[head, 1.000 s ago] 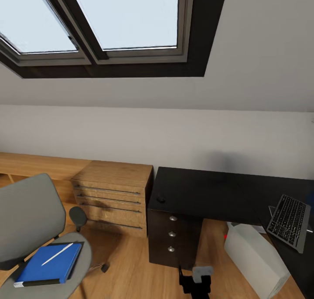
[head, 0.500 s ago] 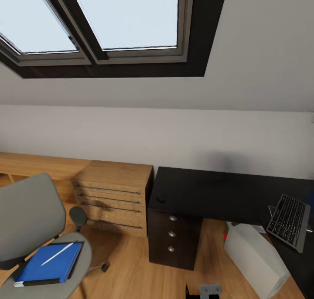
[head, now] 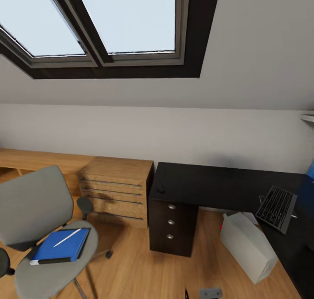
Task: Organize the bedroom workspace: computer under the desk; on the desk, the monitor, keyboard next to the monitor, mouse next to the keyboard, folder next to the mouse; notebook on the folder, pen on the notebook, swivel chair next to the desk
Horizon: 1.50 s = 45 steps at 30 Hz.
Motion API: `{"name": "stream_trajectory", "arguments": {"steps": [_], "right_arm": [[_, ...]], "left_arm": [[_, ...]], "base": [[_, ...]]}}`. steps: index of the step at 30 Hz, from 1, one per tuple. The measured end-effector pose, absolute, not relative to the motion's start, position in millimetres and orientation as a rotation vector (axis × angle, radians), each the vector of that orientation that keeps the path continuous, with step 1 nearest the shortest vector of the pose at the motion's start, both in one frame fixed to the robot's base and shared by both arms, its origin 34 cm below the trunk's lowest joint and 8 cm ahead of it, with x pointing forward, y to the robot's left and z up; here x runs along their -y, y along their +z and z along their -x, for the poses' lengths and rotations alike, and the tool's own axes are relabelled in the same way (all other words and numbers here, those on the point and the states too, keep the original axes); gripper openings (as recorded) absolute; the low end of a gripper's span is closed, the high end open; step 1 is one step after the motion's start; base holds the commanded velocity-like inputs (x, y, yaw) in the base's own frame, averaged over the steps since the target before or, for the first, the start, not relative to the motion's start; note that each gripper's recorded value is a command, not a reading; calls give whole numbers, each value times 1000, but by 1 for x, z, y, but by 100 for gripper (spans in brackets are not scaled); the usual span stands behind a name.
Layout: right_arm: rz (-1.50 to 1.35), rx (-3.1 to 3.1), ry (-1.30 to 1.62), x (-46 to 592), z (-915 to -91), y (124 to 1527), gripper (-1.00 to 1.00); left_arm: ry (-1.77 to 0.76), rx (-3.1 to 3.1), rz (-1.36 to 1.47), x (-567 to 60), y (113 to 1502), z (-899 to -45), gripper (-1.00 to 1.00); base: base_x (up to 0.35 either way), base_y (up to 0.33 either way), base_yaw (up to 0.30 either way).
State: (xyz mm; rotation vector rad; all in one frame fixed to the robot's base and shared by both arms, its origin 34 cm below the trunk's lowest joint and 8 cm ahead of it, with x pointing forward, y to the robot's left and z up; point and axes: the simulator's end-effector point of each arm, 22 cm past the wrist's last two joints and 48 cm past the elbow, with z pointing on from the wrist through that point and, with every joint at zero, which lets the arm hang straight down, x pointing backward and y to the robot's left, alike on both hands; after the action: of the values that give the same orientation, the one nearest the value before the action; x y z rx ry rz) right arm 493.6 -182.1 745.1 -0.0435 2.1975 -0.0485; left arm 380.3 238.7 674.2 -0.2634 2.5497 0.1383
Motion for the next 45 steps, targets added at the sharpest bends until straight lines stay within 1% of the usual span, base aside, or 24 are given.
{"name": "stream_trajectory", "arguments": {"steps": [23,45], "right_arm": [[47,-2196,-46,181,-494,745,100],[51,-2201,-49,182,-492,744,100]], "left_arm": [[142,-2549,267,-239,674,-380,100],[141,-2549,261,-238,675,-380,100]], "base": [[-342,-14,0],[-312,-198,0]]}}
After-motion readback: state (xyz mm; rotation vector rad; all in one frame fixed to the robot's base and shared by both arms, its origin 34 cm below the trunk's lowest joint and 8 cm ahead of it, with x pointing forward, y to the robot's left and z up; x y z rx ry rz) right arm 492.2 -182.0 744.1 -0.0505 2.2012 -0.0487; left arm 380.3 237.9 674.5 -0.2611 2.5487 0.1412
